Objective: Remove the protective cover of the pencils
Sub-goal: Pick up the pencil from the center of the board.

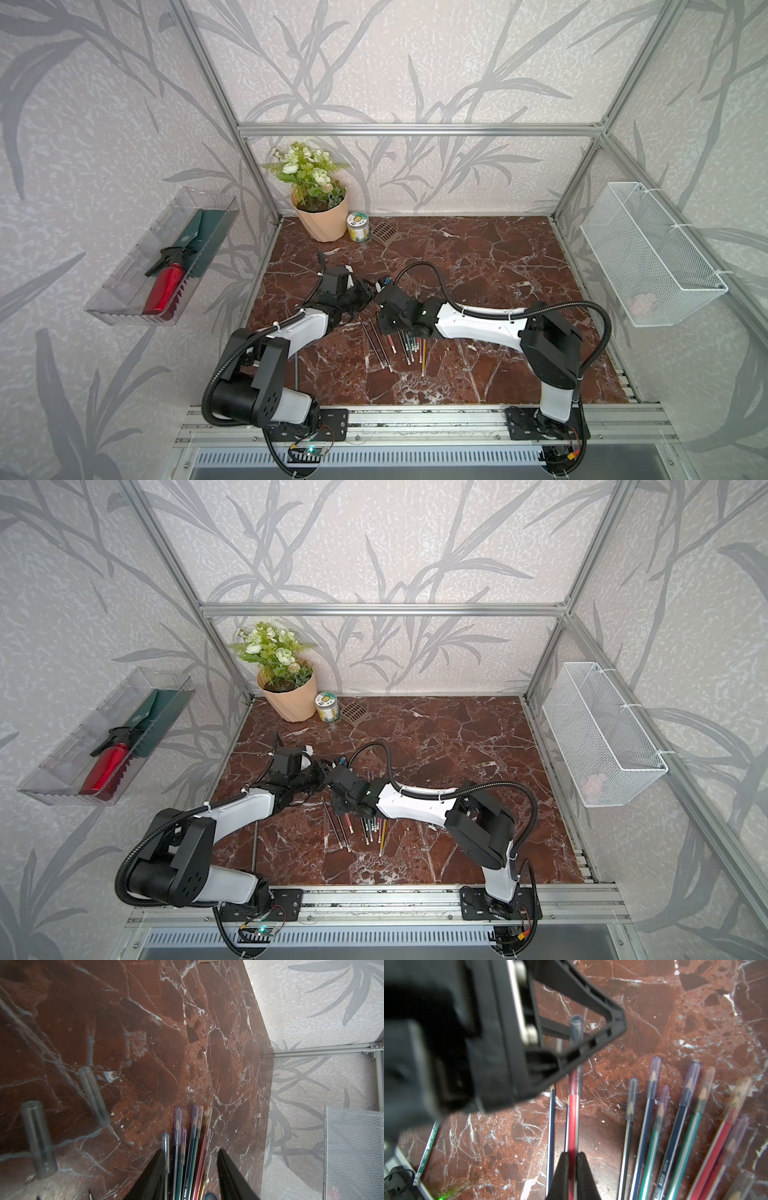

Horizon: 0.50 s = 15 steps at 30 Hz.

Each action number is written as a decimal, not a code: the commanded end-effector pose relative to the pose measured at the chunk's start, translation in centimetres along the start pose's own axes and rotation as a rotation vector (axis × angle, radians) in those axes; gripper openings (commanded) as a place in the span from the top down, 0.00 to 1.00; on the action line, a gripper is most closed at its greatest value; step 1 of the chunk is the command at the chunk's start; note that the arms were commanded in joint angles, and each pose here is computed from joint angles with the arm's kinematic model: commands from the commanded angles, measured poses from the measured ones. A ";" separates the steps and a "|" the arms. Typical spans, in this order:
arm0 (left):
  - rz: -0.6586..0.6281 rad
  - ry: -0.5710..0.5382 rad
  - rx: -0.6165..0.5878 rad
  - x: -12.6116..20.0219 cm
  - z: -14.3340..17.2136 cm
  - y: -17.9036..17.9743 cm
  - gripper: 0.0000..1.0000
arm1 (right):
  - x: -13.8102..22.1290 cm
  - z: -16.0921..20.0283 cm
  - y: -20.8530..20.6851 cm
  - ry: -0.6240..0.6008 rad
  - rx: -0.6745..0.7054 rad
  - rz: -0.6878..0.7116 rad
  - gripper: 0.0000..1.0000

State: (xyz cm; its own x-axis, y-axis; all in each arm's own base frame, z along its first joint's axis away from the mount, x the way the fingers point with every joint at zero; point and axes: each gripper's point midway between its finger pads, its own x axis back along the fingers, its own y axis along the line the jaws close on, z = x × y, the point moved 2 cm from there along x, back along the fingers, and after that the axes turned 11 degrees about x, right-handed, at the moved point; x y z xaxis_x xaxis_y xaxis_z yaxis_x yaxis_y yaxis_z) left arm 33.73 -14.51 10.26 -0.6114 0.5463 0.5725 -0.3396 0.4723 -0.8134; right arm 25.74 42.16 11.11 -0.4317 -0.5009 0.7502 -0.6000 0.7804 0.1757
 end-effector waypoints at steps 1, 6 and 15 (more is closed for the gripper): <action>0.042 0.004 -0.027 -0.1 -0.2 -1.9 0.63 | -0.7 -0.4 -0.3 0.006 -0.001 0.004 0.97; 0.038 0.011 -0.048 -0.2 0.0 -2.2 0.76 | -0.8 -0.4 -0.5 0.011 -0.001 0.001 0.97; 0.035 0.015 -0.069 -0.2 0.2 -2.5 0.92 | -0.7 -0.4 0.2 0.013 0.016 -0.043 0.97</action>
State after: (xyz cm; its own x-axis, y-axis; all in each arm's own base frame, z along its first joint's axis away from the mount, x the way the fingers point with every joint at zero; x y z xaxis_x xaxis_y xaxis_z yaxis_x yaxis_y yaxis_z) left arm 33.86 -14.69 10.05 -0.6039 0.5266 0.5983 -0.3207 0.5266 -0.7873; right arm 26.07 42.20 10.23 -0.4083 -0.4998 0.7639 -0.6138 0.7697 0.1755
